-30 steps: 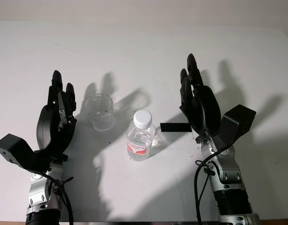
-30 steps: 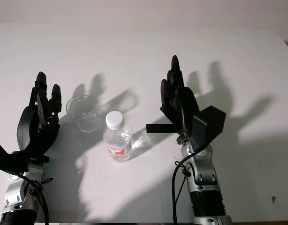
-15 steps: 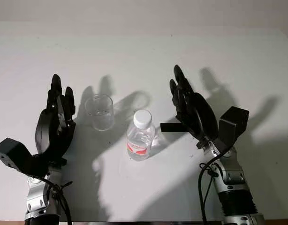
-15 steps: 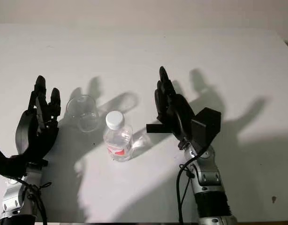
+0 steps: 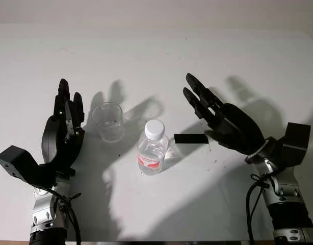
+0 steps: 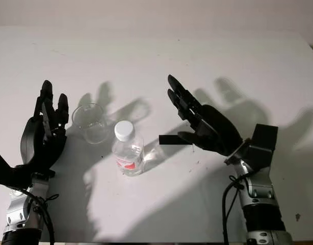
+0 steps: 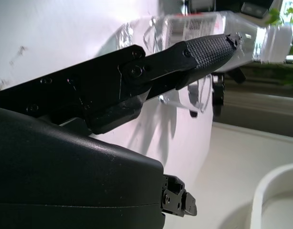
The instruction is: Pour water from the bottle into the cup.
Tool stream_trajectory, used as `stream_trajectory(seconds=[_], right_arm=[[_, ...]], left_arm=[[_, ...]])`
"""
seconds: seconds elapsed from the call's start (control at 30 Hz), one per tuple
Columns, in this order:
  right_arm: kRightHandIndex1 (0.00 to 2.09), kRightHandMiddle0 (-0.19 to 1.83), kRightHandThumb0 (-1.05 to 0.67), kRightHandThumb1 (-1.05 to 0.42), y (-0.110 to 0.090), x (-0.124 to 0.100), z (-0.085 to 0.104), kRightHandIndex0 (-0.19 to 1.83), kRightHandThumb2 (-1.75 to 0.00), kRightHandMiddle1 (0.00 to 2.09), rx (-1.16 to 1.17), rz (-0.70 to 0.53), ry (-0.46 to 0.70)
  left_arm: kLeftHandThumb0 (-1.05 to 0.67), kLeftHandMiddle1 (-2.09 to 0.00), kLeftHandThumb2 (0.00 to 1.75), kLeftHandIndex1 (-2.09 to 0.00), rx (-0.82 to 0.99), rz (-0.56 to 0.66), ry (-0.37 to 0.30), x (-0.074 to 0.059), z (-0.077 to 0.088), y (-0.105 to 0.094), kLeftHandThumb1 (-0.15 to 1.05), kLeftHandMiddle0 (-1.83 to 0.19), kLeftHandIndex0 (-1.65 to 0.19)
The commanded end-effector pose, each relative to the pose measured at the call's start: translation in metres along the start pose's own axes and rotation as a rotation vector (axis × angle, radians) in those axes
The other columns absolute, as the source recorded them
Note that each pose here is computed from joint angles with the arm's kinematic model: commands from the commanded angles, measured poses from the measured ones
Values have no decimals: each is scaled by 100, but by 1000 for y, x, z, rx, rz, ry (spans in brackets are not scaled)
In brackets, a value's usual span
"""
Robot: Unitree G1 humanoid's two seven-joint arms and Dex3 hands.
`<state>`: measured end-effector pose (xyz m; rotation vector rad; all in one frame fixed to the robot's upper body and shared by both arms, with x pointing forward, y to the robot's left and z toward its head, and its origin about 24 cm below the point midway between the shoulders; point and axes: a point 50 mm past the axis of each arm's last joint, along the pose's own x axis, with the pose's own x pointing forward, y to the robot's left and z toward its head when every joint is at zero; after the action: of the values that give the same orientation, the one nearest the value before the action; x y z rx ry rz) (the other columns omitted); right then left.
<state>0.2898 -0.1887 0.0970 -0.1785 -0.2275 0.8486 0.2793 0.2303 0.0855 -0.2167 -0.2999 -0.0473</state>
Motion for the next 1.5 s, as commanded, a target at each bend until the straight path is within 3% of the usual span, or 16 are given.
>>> stream_trajectory(seconds=[0.0,0.47,0.73,0.97,1.47], right_arm=[[0,-19,-88,-95,7,0,4,-19,-4,0,-1,51,-9],[0,-19,-86,-93,37,36,-18,-19,-5,0,150,333,76],[0,-19,-88,-91,36,52,-20,-19,-5,0,164,433,79],[8,-16,-89,-90,32,58,-22,-7,-5,3,192,469,104],[18,10,-93,-88,25,65,-21,17,-5,16,194,623,195]], left_arm=[[-71,0,66,0,12,1,-5,1,2,2,105,19,19],[-70,0,64,0,4,-14,-30,6,8,2,105,19,19],[-70,0,62,0,7,-11,-29,6,9,4,105,19,19],[-69,0,61,0,3,-8,-35,8,8,5,105,19,19],[-70,0,61,0,7,1,-40,7,8,4,105,19,19]])
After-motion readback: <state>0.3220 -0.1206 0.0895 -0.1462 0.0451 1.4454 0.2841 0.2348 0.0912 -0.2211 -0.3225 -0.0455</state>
